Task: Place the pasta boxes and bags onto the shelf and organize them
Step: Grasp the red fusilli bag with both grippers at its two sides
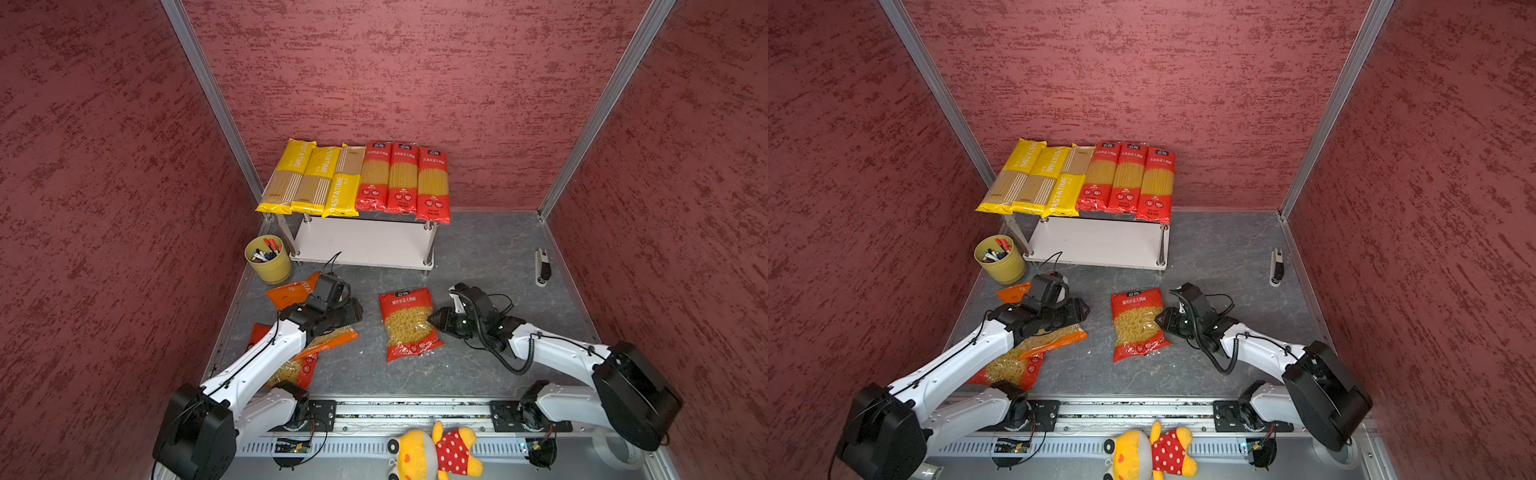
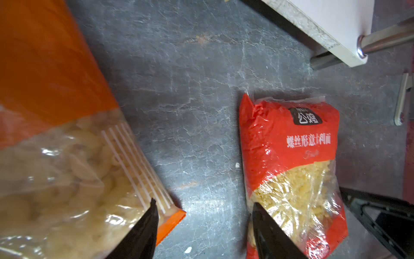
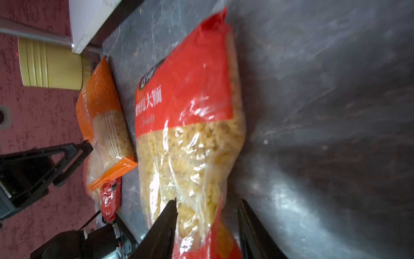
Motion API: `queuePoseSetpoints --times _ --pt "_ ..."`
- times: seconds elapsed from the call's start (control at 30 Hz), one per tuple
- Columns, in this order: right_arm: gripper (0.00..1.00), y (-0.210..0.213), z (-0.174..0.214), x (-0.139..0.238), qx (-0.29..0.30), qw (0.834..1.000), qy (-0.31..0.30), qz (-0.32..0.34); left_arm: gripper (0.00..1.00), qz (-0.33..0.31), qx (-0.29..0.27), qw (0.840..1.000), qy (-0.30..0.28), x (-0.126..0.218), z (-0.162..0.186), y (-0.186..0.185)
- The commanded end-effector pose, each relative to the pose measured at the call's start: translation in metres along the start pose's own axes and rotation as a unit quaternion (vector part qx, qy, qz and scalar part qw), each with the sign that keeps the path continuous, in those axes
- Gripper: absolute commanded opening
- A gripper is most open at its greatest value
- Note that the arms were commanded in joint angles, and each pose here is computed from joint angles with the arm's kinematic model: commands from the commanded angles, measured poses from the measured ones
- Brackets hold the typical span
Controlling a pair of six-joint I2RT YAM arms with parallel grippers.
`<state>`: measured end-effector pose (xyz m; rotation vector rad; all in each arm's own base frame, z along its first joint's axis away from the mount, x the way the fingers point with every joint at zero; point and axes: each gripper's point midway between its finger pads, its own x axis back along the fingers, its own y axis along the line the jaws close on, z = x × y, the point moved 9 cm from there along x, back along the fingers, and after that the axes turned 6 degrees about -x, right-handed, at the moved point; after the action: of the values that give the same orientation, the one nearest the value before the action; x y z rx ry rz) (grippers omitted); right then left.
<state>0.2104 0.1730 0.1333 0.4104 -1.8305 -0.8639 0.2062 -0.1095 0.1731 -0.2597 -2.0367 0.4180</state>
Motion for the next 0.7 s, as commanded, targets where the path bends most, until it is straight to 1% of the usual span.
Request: queuePoseSetpoints --times 0.0,0.07,0.13,0.17,0.23,0.33,0.43,0.57,0.67 --pt "0.52 0.004 -0.014 0.004 0.028 0.999 -0.005 -0.024 0.71 0.081 0.006 0.997 0.005 -0.01 0.005 -0.022" --pt "0.55 0.008 -0.016 0.001 0.037 0.999 0.0 -0.035 0.74 0.137 0.014 0.99 0.012 -0.021 0.01 -0.035" --pt "0.57 0.011 -0.018 -0.002 0.04 0.998 0.003 -0.047 0.76 0.167 0.03 0.985 0.022 -0.03 0.015 -0.043" --pt "0.58 0.013 -0.019 -0.003 0.039 0.998 0.002 -0.055 0.76 0.181 0.028 0.983 0.023 -0.033 0.017 -0.049" --pt "0.6 0.015 -0.02 -0.006 0.038 0.997 0.0 -0.071 0.79 0.189 0.018 0.982 0.024 -0.038 0.023 -0.056" --pt "0.63 0.013 -0.021 -0.015 0.04 0.995 0.006 -0.086 0.8 0.195 0.024 0.979 0.046 -0.055 0.035 -0.058" --pt "0.63 0.009 -0.02 -0.024 0.035 0.995 0.016 -0.09 0.79 0.189 0.03 0.979 0.066 -0.065 0.043 -0.058" --pt "0.62 0.003 -0.015 -0.035 0.014 0.992 0.027 -0.12 0.76 0.189 0.022 0.98 0.06 -0.075 0.049 -0.062" --pt "0.6 0.0 -0.011 -0.042 -0.008 0.99 0.035 -0.137 0.72 0.198 0.025 0.978 0.064 -0.083 0.049 -0.066"
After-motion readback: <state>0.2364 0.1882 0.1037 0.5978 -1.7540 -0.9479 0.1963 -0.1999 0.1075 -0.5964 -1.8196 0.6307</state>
